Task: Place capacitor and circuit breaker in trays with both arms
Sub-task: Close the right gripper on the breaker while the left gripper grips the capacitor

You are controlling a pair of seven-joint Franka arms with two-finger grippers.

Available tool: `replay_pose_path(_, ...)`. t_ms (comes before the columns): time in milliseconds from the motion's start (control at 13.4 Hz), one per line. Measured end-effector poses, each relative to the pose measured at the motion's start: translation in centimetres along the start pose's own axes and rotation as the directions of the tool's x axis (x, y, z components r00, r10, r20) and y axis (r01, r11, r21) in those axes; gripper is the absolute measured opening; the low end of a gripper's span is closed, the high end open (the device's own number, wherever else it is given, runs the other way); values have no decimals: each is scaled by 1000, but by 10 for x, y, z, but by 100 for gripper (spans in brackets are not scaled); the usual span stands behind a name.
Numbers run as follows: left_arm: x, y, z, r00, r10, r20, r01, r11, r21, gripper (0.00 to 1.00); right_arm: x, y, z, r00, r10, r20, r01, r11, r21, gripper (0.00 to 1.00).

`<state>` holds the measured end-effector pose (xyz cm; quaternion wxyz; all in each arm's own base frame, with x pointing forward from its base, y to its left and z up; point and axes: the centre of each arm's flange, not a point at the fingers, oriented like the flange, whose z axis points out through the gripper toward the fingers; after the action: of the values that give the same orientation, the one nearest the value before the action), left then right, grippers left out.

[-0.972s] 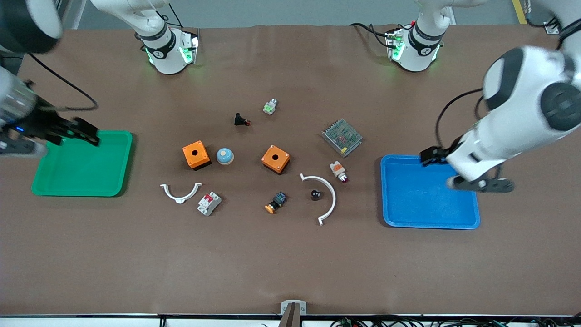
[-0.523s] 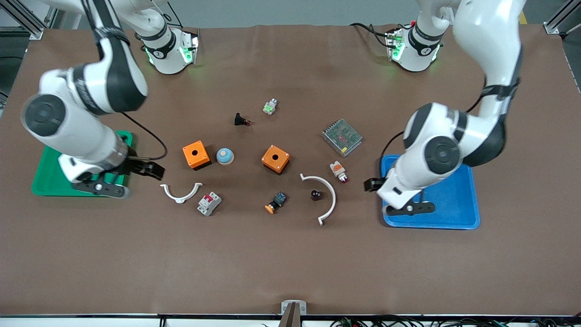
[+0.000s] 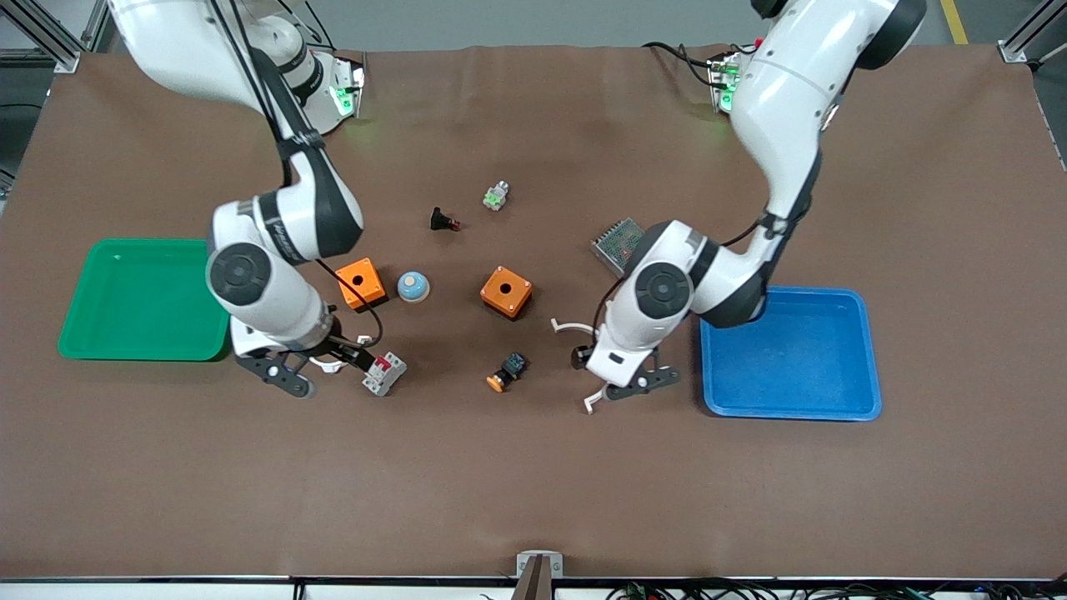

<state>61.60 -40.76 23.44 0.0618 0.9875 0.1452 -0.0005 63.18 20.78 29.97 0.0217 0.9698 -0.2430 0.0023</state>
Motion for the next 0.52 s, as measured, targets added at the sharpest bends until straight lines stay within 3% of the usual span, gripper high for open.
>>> replay_pose_path(299, -14, 14, 29, 1000, -21, -14, 21, 999, -31, 73, -7, -16, 64, 997, 75, -7, -75, 997, -5, 100)
replay_pose_path(523, -19, 16, 41, 1000, -16, -16, 16, 1000, -23, 61, -11, -20, 84, 996, 88, -3, -88, 996, -16, 100)
